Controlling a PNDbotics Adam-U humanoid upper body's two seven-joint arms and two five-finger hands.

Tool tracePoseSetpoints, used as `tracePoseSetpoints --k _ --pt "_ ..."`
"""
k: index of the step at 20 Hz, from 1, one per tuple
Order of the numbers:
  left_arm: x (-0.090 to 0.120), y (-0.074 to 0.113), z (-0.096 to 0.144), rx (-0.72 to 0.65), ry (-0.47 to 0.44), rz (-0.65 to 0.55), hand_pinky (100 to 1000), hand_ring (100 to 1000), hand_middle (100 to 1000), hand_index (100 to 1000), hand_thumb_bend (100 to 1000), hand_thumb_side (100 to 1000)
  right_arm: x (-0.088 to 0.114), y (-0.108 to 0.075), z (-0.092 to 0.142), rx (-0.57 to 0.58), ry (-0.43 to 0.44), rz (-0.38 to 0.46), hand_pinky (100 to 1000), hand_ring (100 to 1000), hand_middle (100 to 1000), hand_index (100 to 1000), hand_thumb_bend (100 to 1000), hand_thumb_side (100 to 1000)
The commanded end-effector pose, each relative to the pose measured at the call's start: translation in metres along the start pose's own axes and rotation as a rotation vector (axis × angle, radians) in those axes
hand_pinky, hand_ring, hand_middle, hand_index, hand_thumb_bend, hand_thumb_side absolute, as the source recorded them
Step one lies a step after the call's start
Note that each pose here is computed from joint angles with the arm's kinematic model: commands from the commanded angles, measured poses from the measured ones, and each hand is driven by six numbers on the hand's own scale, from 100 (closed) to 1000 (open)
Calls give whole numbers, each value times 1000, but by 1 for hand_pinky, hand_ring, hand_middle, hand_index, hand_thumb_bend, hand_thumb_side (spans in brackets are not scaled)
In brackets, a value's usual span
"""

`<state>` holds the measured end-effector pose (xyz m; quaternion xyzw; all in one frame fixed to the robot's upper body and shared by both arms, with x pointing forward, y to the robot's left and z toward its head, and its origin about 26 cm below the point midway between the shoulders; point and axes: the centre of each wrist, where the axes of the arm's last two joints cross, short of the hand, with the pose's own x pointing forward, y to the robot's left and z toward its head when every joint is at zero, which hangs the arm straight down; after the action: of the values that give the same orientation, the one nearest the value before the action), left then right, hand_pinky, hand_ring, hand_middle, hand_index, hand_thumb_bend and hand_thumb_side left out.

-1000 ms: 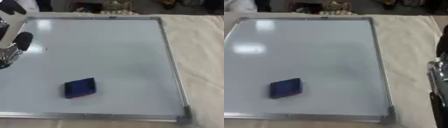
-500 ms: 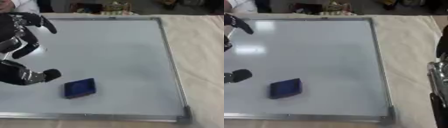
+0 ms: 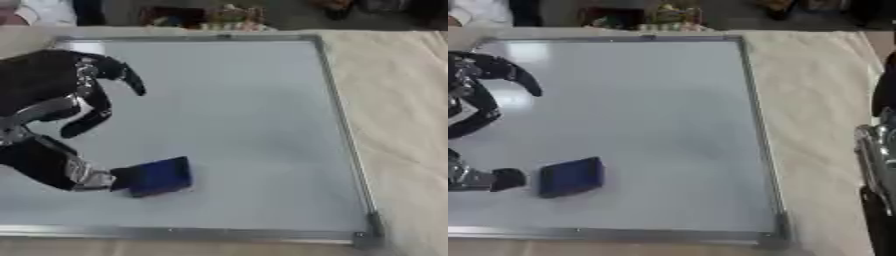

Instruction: Wipe the whiteboard clean with a brush.

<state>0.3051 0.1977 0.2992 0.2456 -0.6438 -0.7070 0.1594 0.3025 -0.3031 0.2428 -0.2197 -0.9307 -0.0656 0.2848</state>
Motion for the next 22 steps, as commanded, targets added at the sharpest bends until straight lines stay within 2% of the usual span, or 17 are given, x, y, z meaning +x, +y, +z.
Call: tracePoseSetpoints --k 1,5,9,13,22 --pt "-1 0 -4 -52 20 13 786 834 747 142 457 551 6 -2 -5 12 -27 2 875 878 718 875 100 1000" --pt "-6 -11 -13 -113 40 64 788 840 757 147 408 523 5 -3 -4 11 -24 4 876 879 717 875 100 1000" --pt "-13 -24 -24 -155 84 124 775 827 750 132 401 501 5 -3 -4 12 -22 4 876 879 717 875 100 1000" --pt "-19 -41 -36 -182 128 178 765 822 757 117 446 516 5 -2 -3 15 -20 2 877 879 716 876 100 1000" --pt "-23 -68 -52 -245 151 186 793 854 783 128 583 563 5 -2 -3 20 -17 -3 878 878 714 877 100 1000"
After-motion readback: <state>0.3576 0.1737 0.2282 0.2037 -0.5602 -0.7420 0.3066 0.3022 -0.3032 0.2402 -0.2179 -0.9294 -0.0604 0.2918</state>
